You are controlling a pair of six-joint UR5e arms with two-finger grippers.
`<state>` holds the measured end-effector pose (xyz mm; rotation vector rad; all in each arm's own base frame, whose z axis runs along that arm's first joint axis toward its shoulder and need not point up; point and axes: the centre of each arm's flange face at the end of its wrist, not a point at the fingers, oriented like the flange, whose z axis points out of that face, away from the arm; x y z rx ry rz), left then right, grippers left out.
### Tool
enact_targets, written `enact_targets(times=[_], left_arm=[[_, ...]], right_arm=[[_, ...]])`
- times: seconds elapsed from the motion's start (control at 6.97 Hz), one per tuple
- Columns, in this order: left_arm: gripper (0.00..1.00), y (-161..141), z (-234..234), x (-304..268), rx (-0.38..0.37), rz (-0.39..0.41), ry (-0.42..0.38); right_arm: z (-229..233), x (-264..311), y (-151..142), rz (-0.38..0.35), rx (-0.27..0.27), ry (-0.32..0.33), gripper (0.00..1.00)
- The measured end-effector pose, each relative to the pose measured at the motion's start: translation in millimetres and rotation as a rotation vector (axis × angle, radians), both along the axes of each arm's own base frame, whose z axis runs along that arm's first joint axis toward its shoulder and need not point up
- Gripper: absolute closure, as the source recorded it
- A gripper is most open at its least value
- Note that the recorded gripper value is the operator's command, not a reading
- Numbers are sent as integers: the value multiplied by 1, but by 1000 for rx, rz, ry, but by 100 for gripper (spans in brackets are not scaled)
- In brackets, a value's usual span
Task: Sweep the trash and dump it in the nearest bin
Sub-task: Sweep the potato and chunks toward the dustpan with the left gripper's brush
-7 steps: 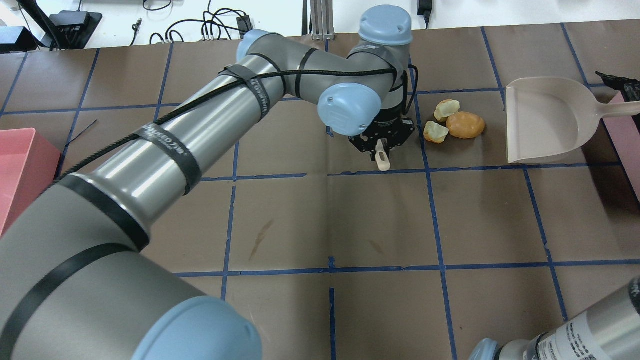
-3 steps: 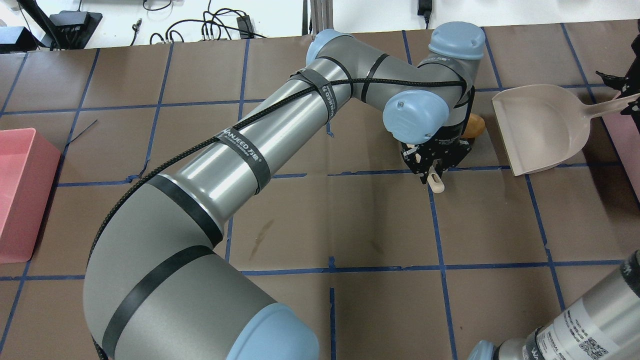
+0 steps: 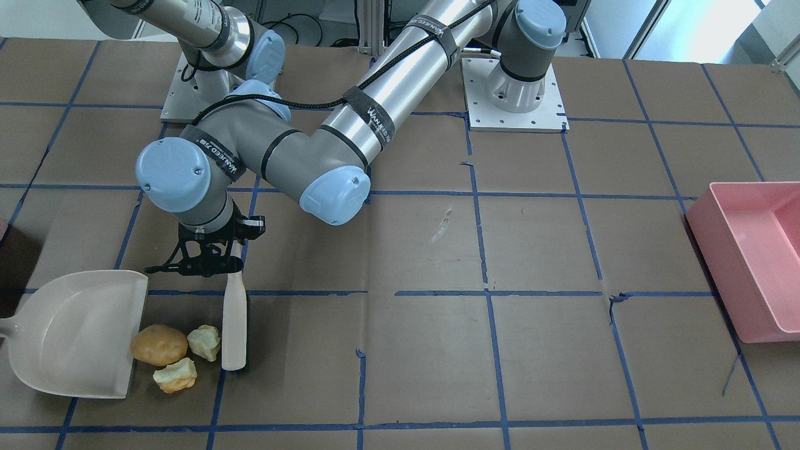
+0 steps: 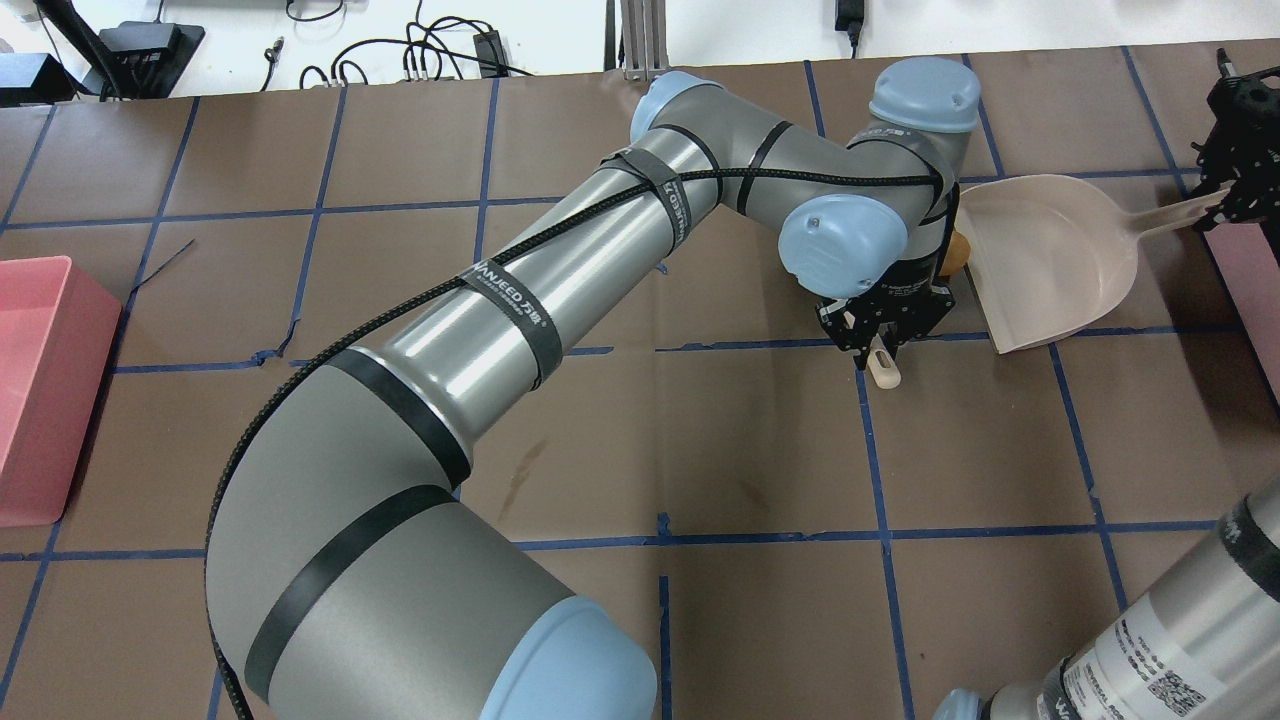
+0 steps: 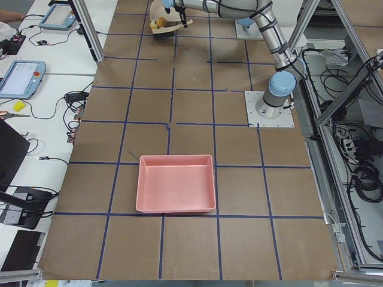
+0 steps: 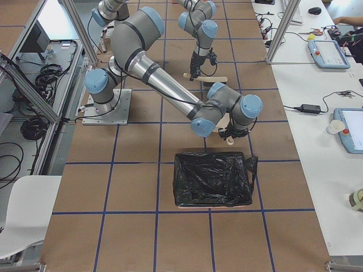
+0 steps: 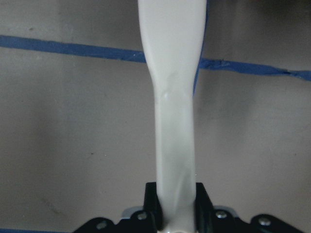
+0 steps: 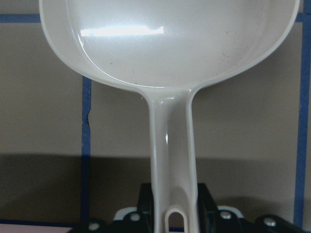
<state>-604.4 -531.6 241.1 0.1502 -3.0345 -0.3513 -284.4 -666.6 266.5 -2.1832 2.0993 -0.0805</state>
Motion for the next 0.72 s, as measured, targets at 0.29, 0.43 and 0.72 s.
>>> enact_targets(times=[0.29, 0.43, 0.72], left_arm=[[99, -12, -14, -12, -29, -5, 42], [99, -16, -12, -19, -36, -6, 67], [99, -6, -14, -36, -38, -28, 80]], right_arm=[[-5, 1, -2, -21, 1, -8, 100], [-8, 1, -2, -45, 7, -7, 100], [-11, 1, -1, -70, 16, -5, 100]])
